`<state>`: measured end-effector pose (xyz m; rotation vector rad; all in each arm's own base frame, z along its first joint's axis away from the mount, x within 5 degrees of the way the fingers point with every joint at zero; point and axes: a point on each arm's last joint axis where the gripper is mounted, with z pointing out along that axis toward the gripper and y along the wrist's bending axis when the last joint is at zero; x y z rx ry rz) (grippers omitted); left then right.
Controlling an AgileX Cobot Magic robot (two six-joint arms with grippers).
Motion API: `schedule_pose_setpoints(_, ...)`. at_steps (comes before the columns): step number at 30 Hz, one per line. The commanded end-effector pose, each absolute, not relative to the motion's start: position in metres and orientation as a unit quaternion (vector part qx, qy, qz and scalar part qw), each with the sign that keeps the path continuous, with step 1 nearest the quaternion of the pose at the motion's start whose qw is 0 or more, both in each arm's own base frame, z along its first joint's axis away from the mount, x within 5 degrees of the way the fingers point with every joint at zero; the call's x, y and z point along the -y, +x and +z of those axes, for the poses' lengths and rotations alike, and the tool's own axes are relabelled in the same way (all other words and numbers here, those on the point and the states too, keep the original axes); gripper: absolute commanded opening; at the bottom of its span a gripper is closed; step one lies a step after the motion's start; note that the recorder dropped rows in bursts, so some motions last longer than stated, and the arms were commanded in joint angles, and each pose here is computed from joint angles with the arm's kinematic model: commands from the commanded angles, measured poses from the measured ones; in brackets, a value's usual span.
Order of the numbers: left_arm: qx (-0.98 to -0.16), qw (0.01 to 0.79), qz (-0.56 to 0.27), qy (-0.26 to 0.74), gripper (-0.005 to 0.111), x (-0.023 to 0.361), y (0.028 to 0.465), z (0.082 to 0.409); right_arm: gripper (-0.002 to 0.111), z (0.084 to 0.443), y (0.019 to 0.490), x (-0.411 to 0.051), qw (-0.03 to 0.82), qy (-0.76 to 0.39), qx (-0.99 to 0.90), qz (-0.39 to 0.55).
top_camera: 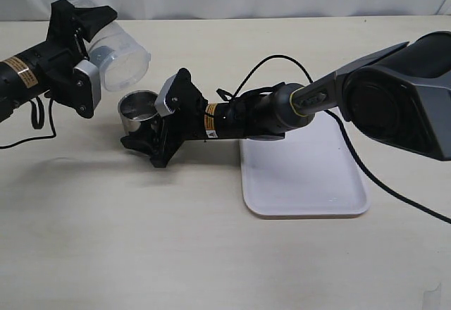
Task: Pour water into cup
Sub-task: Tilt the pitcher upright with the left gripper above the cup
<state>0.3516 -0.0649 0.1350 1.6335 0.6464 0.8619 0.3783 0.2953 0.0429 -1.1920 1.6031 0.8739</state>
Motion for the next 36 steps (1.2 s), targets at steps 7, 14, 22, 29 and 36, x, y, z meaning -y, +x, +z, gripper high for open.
schedule_pose_setpoints(7,-0.266,0.573,0.376,0.678,0.0,0.0659,0.3531,0.1417,0.004,0.04,0.379,-0.2939,0.457,-0.485,-0.659,0.349)
schedule_pose_setpoints(14,-0.261,0.573,0.373,0.681,0.0,0.0667,0.3521,0.1411,0.004,0.04,0.379,-0.2939,0.457,-0.485,-0.659,0.349)
schedule_pose_setpoints(22,-0.259,0.59,0.375,0.667,0.0,0.067,0.3475,0.1425,0.004,0.04,0.379,-0.2939,0.457,-0.485,-0.659,0.349)
schedule_pose_setpoints(29,-0.266,0.574,0.368,0.682,0.0,0.0665,0.3477,0.1381,0.004,0.04,0.379,-0.2939,0.457,-0.485,-0.659,0.349)
schedule_pose_setpoints(36,-0.271,0.561,0.363,0.693,0.0,0.066,0.3476,0.1348,0.004,0.04,0.379,-0.2939,0.457,-0.485,-0.659,0.349)
